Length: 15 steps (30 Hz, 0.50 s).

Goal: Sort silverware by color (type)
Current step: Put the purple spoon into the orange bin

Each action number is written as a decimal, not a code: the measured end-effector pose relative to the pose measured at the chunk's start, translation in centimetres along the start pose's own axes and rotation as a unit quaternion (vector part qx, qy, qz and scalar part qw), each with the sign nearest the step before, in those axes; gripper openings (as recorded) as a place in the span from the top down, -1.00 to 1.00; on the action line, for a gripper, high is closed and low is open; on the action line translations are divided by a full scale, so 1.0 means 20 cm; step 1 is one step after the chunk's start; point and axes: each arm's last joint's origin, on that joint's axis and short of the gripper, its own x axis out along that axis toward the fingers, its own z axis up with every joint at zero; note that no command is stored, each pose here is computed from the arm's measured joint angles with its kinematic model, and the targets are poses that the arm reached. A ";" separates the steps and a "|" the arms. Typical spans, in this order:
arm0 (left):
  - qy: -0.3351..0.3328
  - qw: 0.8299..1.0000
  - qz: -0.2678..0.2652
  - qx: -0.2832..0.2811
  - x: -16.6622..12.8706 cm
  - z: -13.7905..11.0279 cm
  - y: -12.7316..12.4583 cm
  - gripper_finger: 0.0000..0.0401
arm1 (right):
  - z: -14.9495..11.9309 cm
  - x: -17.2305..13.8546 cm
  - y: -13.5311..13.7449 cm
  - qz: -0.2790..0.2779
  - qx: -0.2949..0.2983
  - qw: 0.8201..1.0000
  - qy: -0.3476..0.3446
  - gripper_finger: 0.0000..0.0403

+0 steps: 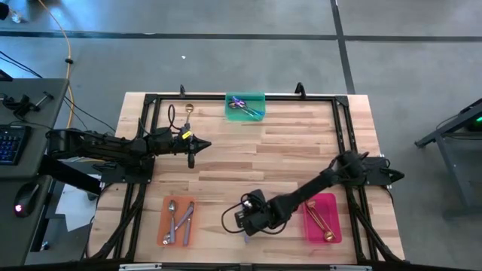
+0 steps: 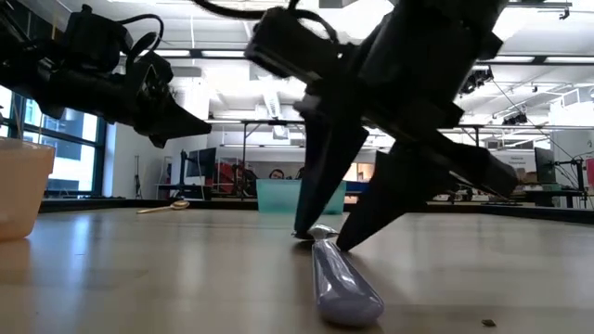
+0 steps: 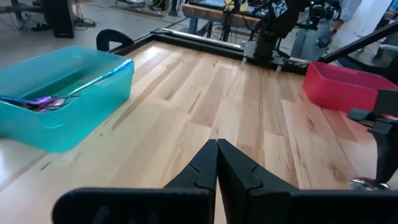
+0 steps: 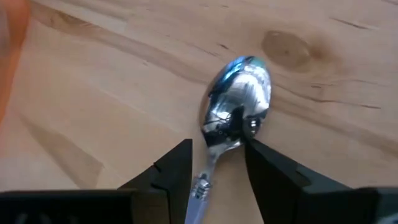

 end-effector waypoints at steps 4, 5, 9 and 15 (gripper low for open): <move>-0.001 1.000 0.000 0.000 0.00 0.00 0.00 1.00 | 0.01 0.05 0.01 -0.026 -0.026 0.999 0.011 0.32; -0.002 1.000 0.000 0.000 0.00 0.00 0.00 1.00 | 0.02 0.06 0.02 -0.033 -0.035 0.999 0.012 0.35; -0.007 1.000 -0.001 -0.001 0.00 0.01 0.00 1.00 | 0.05 0.07 0.02 -0.045 -0.067 0.997 0.011 0.55; -0.015 1.000 0.006 0.002 0.00 0.02 0.00 1.00 | 0.10 0.10 0.01 -0.045 -0.093 0.994 0.031 0.84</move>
